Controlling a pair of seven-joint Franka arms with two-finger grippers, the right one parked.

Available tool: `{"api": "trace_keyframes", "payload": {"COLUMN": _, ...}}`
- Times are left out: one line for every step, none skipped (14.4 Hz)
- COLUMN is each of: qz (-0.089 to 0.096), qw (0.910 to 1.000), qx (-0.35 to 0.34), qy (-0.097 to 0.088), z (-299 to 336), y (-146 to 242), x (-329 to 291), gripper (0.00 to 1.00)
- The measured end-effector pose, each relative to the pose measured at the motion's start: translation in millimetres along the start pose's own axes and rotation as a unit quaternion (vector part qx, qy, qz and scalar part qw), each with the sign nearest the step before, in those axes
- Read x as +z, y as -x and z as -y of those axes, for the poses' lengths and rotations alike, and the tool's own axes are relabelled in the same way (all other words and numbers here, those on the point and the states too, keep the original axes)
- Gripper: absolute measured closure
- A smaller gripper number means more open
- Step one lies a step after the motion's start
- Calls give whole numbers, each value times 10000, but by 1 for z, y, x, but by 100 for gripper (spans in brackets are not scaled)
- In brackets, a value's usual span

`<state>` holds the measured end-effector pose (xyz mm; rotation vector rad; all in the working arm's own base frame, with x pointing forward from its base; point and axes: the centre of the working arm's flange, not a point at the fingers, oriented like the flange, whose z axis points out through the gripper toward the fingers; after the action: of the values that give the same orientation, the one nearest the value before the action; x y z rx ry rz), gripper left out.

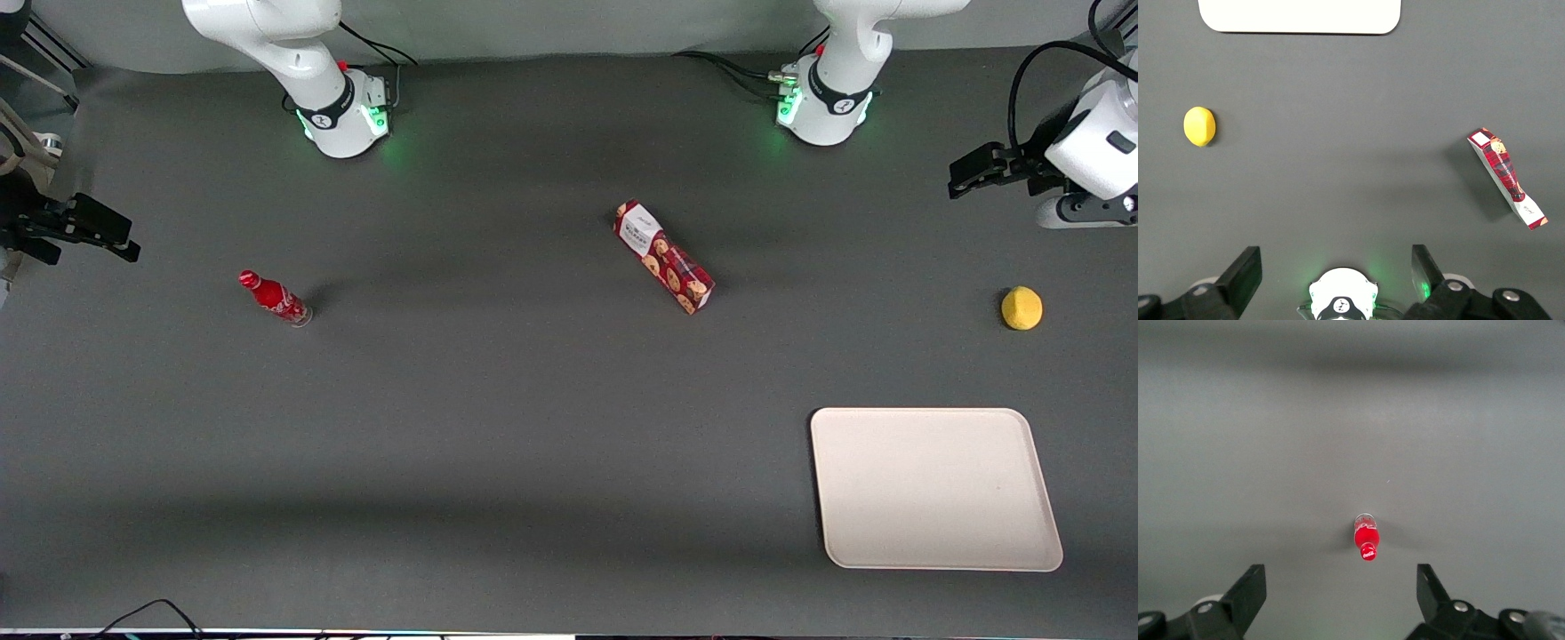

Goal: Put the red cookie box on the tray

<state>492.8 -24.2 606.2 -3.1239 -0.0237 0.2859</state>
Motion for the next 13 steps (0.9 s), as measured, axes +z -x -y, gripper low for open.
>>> {"api": "trace_keyframes", "payload": {"qz": 9, "qw": 10000, "qx": 30, "qy": -5, "z": -2, "y": -2, "x": 1, "gripper": 0}}
{"api": "trace_keyframes", "payload": {"qz": 57, "qw": 10000, "qx": 67, "qy": -9, "z": -2, "y": -4, "x": 2, "gripper": 0}}
{"api": "trace_keyframes", "payload": {"qz": 99, "qw": 9999, "qx": 90, "qy": -11, "z": -2, "y": -4, "x": 3, "gripper": 0}}
{"api": "trace_keyframes", "payload": {"qz": 106, "qw": 9999, "qx": 105, "qy": -11, "z": -2, "y": -4, "x": 2, "gripper": 0}}
{"api": "trace_keyframes", "payload": {"qz": 116, "qw": 9999, "qx": 112, "qy": -12, "z": -2, "y": -4, "x": 2, "gripper": 0}}
{"api": "trace_keyframes", "payload": {"qz": 139, "qw": 9998, "qx": 112, "qy": -13, "z": -2, "y": -4, "x": 3, "gripper": 0}}
{"api": "trace_keyframes", "payload": {"qz": 175, "qw": 9998, "qx": 105, "qy": -14, "z": -1, "y": -4, "x": 4, "gripper": 0}}
{"api": "trace_keyframes", "payload": {"qz": 224, "qw": 9997, "qx": 100, "qy": -16, "z": 0, "y": -4, "x": 6, "gripper": 0}}
{"api": "trace_keyframes", "payload": {"qz": 290, "qw": 9995, "qx": 105, "qy": -22, "z": -1, "y": -4, "x": 8, "gripper": 0}}
{"api": "trace_keyframes", "payload": {"qz": 350, "qw": 9994, "qx": 24, "qy": -18, "z": -5, "y": -5, "x": 11, "gripper": 0}}
{"api": "trace_keyframes", "payload": {"qz": 406, "qw": 9990, "qx": -181, "qy": 68, "z": -14, "y": -6, "x": 14, "gripper": 0}}
{"api": "trace_keyframes", "payload": {"qz": 483, "qw": 9975, "qx": -470, "qy": 193, "z": -28, "y": -7, "x": 18, "gripper": 0}}
{"api": "trace_keyframes", "payload": {"qz": 595, "qw": 9945, "qx": -824, "qy": 263, "z": -48, "y": -9, "x": 25, "gripper": 0}}
